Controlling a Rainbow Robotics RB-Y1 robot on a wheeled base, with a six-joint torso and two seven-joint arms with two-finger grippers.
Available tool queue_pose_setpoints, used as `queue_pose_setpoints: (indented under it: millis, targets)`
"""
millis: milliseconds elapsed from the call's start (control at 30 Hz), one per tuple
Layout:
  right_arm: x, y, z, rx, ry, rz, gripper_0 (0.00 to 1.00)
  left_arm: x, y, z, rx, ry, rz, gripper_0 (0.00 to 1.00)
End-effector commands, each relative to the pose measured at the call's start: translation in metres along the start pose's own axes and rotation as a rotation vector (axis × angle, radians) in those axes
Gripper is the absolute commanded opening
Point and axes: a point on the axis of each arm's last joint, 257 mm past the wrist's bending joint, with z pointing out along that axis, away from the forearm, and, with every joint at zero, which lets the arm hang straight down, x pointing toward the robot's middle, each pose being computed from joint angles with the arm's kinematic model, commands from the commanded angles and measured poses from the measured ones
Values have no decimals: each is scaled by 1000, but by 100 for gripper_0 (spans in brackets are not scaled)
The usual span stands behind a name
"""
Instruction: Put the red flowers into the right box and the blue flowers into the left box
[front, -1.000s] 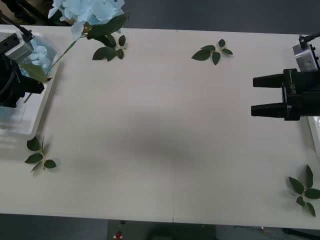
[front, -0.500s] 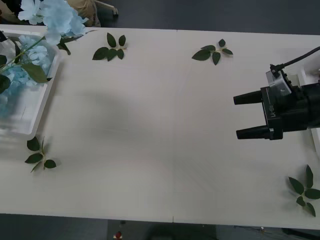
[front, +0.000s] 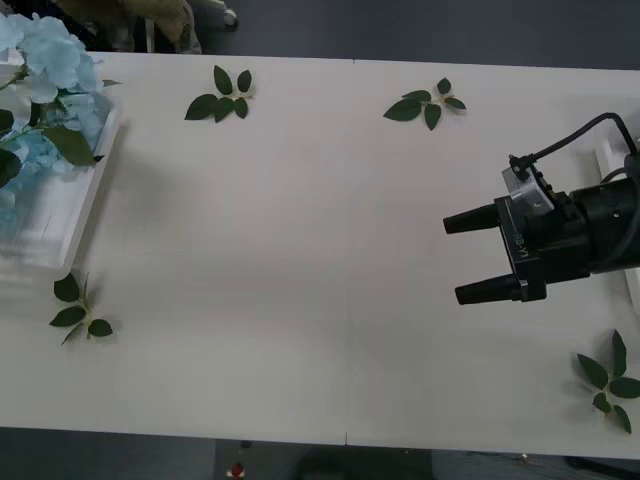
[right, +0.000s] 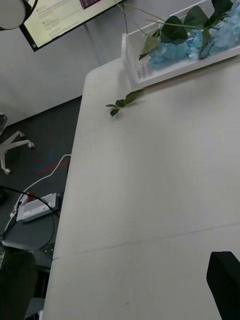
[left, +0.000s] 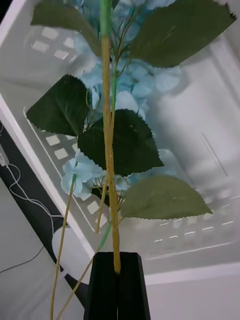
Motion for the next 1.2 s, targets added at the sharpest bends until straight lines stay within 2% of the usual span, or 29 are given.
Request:
queue_pose_setpoints:
  millis: [33,467,767,1067,1133,1200]
  targets:
    - [-11,-10,-5,22,5,-50,100,19,38,5,-88,59,39,0]
    - [-5,-19,-6,51,-3,-19,100,60,53,55,-185,196,106,0]
    - [-3,-18,0,43,0,-14,100,86,79,86,-315,235,181,0]
    - [-3,-18,5,40,2,-13,100,91,76,91,-311,255,218,2]
    - [-3,-17,5,39,2,-13,100,92,75,92,-308,256,221,9]
    - [-2,-17,5,38,3,-13,100,91,75,91,-308,255,223,33]
